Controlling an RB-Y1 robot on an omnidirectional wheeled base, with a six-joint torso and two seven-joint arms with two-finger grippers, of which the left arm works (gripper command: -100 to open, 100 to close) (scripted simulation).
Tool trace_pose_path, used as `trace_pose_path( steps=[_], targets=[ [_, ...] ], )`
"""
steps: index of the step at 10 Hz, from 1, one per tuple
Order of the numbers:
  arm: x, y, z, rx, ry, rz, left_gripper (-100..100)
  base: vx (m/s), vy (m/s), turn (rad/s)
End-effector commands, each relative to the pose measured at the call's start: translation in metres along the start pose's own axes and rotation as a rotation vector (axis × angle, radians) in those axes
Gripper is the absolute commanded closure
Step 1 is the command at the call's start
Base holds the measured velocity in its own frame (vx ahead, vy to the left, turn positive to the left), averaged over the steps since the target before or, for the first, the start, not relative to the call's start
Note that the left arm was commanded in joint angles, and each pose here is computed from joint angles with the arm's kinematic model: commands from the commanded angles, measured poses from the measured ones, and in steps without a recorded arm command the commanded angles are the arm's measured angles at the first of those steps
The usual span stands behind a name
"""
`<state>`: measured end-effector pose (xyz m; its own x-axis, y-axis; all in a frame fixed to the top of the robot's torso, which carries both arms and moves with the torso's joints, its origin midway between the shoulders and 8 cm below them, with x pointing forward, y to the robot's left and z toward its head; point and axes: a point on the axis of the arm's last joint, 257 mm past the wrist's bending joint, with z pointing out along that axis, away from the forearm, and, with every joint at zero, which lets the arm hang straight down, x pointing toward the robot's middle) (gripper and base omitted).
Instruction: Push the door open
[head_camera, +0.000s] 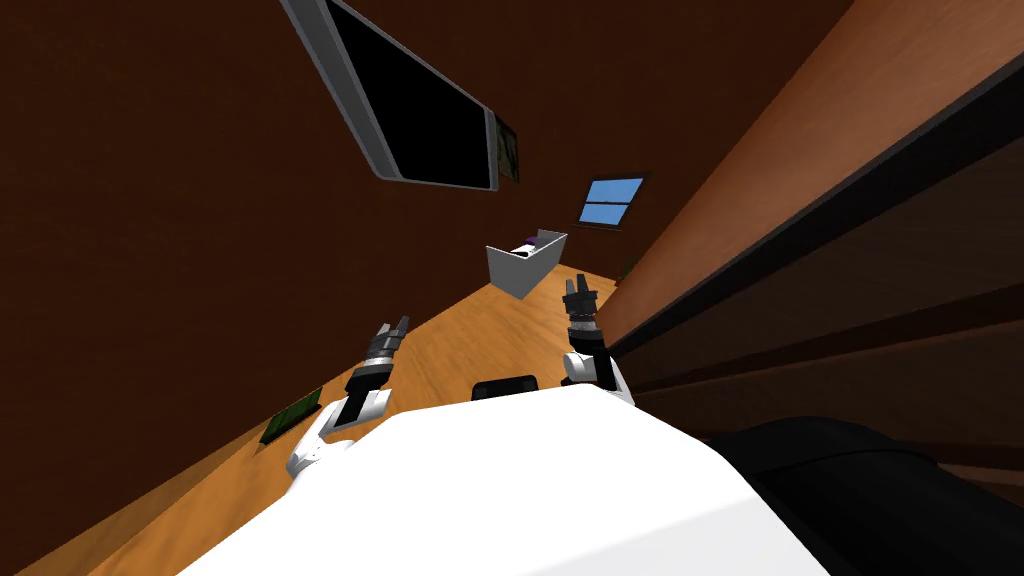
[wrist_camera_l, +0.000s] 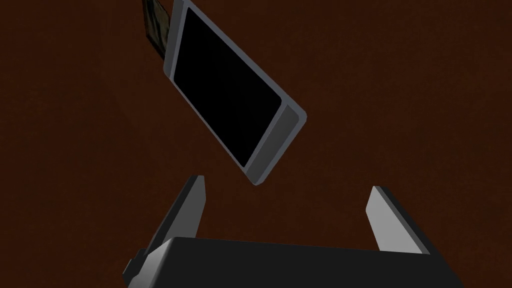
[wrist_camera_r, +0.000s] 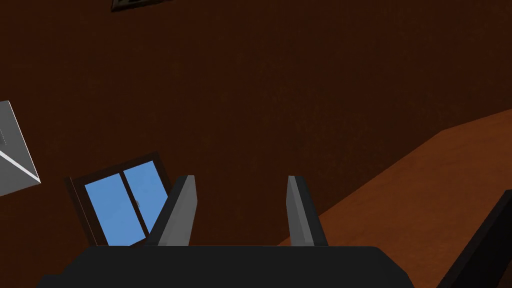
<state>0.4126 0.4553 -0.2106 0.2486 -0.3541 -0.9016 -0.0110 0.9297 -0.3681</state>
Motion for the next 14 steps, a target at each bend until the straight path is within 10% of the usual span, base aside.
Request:
trace_pose_path(
  steps=[1,14],
  targets=[
    [0.006,-0.007,-0.0013,0.011,0.016,0.019,-100,-0.048,-0.183,0.253],
    [0.026,-0.027,-0.0102,0.045,0.061,0.069,-100,-0.010,-0.055,0.074]
  ],
)
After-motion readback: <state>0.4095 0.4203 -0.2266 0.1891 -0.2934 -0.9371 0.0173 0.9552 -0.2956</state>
